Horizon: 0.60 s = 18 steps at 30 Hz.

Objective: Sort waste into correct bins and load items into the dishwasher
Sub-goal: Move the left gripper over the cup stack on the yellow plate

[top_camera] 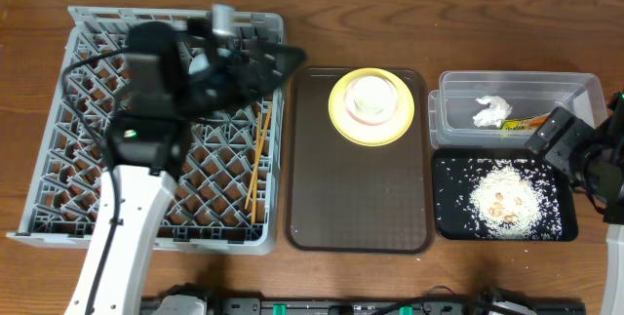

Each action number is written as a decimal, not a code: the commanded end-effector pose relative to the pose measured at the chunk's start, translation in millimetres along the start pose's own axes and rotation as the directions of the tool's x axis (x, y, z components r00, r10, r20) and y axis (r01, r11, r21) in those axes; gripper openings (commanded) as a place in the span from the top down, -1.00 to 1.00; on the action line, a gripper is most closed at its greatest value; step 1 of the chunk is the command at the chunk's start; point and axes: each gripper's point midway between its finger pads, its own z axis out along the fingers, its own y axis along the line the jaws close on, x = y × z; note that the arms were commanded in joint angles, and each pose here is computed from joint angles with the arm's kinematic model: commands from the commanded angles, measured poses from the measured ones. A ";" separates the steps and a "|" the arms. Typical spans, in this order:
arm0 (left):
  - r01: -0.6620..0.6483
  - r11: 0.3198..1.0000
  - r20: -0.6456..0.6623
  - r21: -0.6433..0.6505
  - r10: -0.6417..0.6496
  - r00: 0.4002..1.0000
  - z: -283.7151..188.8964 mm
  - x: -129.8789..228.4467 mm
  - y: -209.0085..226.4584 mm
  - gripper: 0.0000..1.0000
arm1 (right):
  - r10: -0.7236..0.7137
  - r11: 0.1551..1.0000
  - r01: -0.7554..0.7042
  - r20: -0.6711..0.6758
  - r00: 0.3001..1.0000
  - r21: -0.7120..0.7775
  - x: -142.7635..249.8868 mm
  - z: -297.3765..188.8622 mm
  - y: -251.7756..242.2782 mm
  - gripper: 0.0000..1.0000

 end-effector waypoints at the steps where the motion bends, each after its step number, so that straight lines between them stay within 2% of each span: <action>1: -0.277 0.933 0.056 -0.228 0.297 0.953 9.0 -13.5 -11.1 -0.97 | -0.013 1.000 0.013 0.005 1.000 -0.002 -0.6 -1.6 0.3 -0.98; 5: -0.407 0.815 -0.070 -0.413 0.418 0.906 23.7 -1.2 -17.5 -0.96 | -0.013 1.000 0.013 0.005 1.000 -0.002 -0.6 -1.6 0.3 -0.99; 9: -0.523 0.697 -0.244 -0.491 0.466 0.850 46.8 18.3 -18.0 -0.96 | -0.013 1.000 0.013 0.005 1.000 -0.002 -0.7 -1.6 0.3 -0.98; 13: -0.633 0.643 -0.422 -0.430 0.477 0.771 87.8 48.1 -8.9 -0.96 | -0.013 1.000 0.013 0.005 1.000 -0.002 -0.7 -1.6 0.3 -0.99; 15: -0.692 0.648 -0.497 -0.319 0.507 0.704 116.5 69.9 -5.2 -0.96 | -0.013 1.000 0.013 0.005 1.000 -0.002 -0.7 -1.6 0.3 -0.98; 18: -0.706 0.654 -0.558 -0.271 0.491 0.669 140.8 89.4 9.5 -0.96 | -0.013 1.000 0.013 0.005 1.000 -0.002 -0.7 -1.5 0.3 -0.98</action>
